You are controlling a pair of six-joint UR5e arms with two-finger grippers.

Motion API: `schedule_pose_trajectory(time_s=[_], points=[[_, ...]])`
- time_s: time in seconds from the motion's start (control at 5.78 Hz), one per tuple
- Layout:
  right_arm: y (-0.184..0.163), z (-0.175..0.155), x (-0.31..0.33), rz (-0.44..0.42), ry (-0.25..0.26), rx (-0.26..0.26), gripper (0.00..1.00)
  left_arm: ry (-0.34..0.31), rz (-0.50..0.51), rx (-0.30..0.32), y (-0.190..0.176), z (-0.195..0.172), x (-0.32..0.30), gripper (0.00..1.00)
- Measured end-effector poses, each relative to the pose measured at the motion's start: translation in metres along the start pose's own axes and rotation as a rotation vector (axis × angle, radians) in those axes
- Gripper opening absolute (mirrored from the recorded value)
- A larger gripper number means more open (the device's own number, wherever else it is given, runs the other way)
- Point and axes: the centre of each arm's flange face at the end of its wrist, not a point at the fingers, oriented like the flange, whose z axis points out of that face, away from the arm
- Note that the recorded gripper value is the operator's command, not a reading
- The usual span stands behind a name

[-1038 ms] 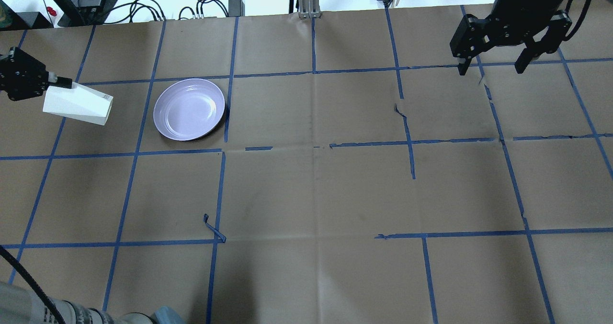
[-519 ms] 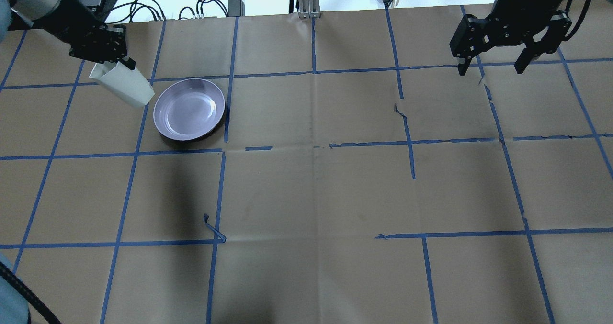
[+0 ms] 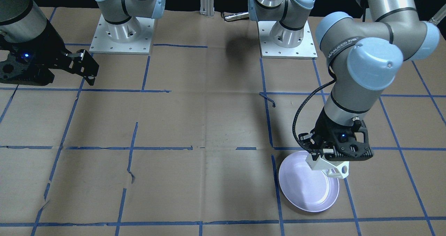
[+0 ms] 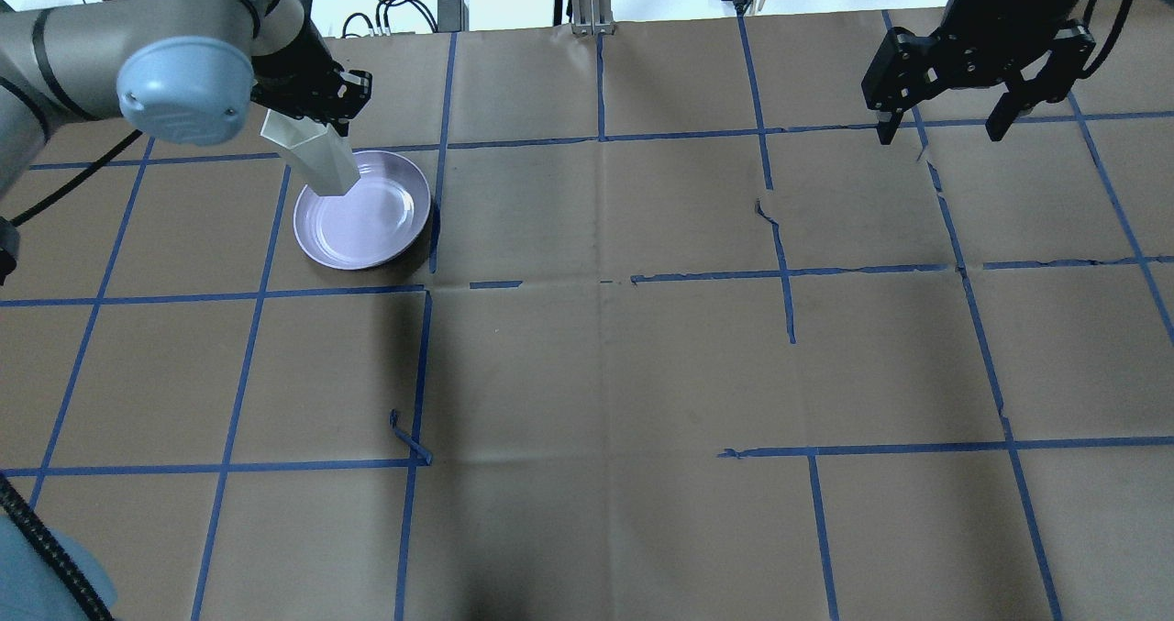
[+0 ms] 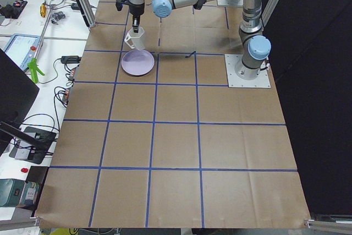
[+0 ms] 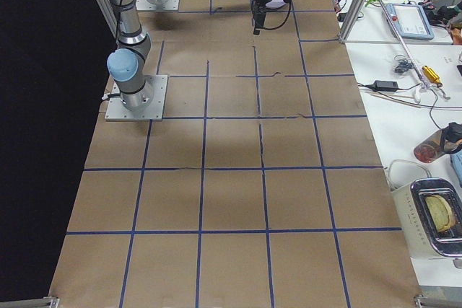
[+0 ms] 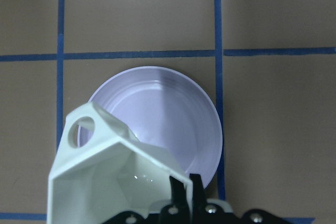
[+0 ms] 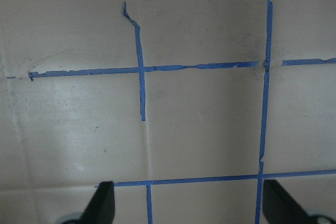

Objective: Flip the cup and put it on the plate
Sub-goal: 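Carry the upright mug over the lavender plate and lower it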

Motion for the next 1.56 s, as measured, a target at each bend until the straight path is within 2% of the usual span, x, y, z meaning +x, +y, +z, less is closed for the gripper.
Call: schedule_pose_trajectory(time_s=[0.35, 0.52, 0.69, 0.87, 1.04, 1.21, 1.56], points=[[0.0, 0.0, 0.0, 0.0, 0.0, 0.0, 1.0, -0.024, -0.001, 0.059, 0.011, 0.076, 0.006, 0.0], [0.0, 0.0, 0.0, 0.0, 0.0, 0.0, 1.0, -0.039, 0.0, 0.047, 0.015, 0.098, 0.005, 0.13], [0.0, 0.0, 0.0, 0.0, 0.0, 0.0, 1.0, -0.045, 0.0, 0.034, 0.017, 0.107, 0.005, 0.9], [0.0, 0.0, 0.0, 0.0, 0.0, 0.0, 1.0, -0.046, -0.002, 0.027, 0.017, 0.11, 0.004, 0.99], [0.0, 0.0, 0.0, 0.0, 0.0, 0.0, 1.0, -0.046, -0.003, 0.014, 0.016, 0.104, 0.003, 1.0], [0.0, 0.0, 0.0, 0.0, 0.0, 0.0, 1.0, -0.044, 0.0, -0.018, 0.012, 0.083, 0.002, 1.0], [0.0, 0.0, 0.0, 0.0, 0.0, 0.0, 1.0, -0.023, -0.001, -0.149, 0.022, 0.001, 0.004, 1.0]])
